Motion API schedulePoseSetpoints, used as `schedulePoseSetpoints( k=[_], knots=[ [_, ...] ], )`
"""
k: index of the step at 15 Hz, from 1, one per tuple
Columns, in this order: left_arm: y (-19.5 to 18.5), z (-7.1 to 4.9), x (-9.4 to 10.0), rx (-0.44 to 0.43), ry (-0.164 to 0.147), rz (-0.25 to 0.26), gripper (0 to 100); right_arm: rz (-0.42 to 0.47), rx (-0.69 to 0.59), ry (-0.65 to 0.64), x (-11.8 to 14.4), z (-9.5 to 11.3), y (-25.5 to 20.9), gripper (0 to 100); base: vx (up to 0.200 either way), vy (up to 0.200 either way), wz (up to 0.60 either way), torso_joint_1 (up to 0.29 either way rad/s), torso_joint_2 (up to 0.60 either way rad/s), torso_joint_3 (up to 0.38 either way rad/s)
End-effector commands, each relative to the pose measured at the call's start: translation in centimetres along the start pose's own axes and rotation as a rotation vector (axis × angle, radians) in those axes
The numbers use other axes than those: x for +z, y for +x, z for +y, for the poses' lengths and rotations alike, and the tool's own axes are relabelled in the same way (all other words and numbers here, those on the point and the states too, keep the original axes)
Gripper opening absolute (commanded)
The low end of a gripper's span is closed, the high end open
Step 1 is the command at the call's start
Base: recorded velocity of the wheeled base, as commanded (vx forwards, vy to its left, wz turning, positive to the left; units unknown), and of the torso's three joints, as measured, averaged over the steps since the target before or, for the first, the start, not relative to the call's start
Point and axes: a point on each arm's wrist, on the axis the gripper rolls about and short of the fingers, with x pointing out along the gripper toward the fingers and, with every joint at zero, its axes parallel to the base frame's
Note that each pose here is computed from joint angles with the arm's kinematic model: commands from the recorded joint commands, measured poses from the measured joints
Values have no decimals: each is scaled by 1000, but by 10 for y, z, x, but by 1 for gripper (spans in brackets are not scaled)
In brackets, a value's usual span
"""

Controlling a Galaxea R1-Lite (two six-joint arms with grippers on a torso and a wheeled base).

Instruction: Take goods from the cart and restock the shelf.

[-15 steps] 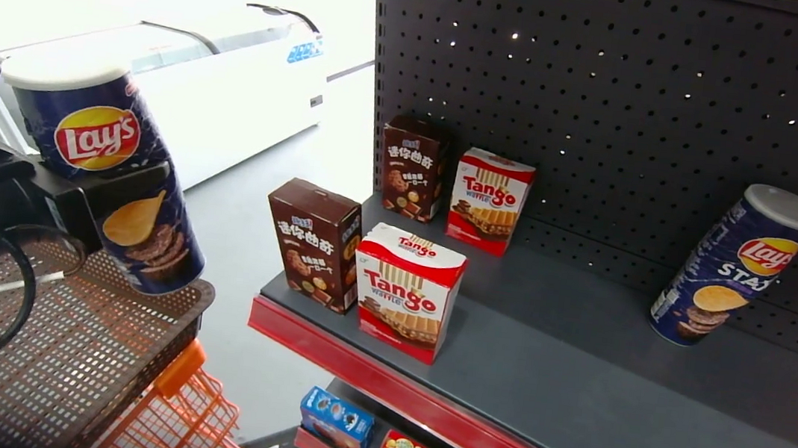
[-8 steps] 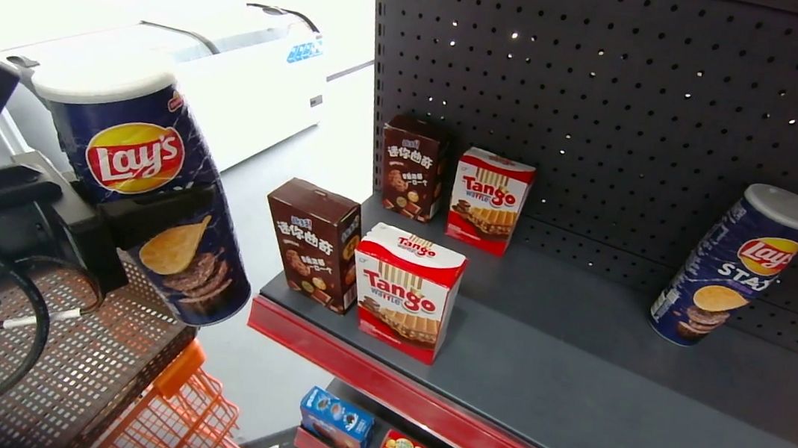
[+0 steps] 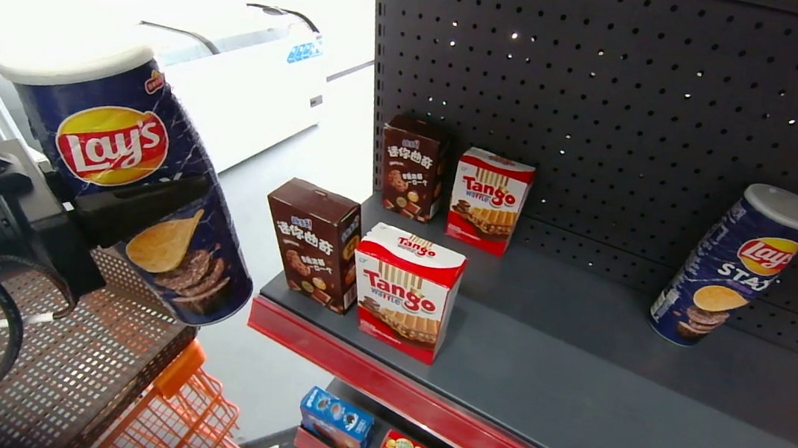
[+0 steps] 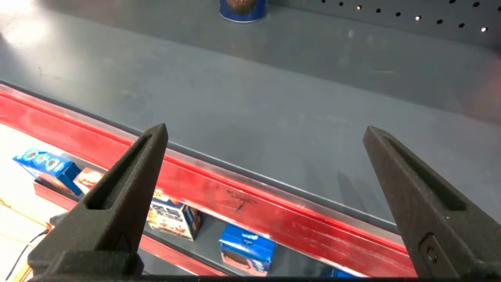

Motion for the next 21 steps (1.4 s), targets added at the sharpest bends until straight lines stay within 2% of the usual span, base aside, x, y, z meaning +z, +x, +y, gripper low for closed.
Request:
schedulePoseSetpoints(
  k=[1,5,7,10,11,13,17,21],
  knots=[
    [0,-2,1,-15,2,-6,0,1,0,-1,0,0,0,100,0,0,0,0,0,0],
    [2,-12,-2,-93,-8,0,0,1,3,-2,0,0,0,100,0,0,0,0,0,0],
    [2,-20,-10,-131,-22,22,0,1,3,1,0,0,0,100,0,0,0,0,0,0],
    [0,-24,-19,-149,-36,51,0,1,3,-2,0,0,0,100,0,0,0,0,0,0],
    [2,-34,-21,-208,-43,58,0,1,3,-4,0,0,0,100,0,0,0,0,0,0],
    [5,-41,-16,-253,-40,40,0,1,3,-4,0,0,0,100,0,0,0,0,0,0],
    [7,-58,-20,-383,-53,51,0,1,3,-4,0,0,0,100,0,0,0,0,0,0],
    [16,-60,-24,-401,-58,69,0,1,3,-4,0,0,0,100,0,0,0,0,0,0]
  ],
)
